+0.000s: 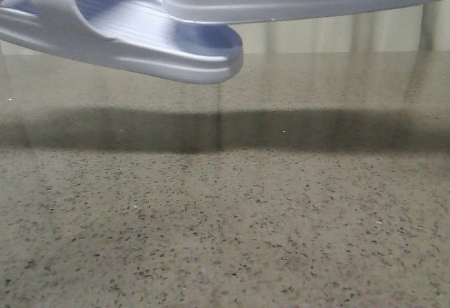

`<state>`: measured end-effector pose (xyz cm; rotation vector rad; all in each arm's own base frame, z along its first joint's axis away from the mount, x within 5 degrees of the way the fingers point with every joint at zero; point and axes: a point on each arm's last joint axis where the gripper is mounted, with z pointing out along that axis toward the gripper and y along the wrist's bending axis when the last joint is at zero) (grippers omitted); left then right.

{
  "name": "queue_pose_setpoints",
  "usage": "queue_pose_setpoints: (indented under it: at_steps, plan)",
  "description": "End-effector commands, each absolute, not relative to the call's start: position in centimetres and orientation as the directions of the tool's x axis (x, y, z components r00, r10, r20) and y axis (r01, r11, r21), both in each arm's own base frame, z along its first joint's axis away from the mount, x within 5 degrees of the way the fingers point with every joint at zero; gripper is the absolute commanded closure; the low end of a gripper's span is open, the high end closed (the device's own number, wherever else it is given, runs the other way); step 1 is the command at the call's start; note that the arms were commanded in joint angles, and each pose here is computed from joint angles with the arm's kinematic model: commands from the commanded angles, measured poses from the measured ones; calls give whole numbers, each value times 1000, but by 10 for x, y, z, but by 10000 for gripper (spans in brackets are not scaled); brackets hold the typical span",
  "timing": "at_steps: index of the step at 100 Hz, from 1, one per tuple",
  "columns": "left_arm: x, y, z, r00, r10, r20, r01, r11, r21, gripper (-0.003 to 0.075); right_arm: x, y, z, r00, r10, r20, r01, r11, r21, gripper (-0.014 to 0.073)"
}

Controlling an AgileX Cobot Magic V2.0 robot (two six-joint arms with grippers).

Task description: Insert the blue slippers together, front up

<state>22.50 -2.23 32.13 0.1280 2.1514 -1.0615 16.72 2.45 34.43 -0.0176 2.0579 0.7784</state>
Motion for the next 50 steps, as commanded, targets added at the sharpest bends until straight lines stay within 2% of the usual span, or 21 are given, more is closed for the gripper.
queue_pose_setpoints:
  at_steps: [1, 50]
  plan:
    - [221, -27, 343, -693, -271, -668, 434, 584, -686, 705, 174, 27, 354, -552, 329, -766, -337, 752, 566, 702]
    - [219, -30, 348, -696, -291, -657, 460, 522, -718, 705, 201, 29, 332, -618, 362, -698, -370, 649, 664, 702]
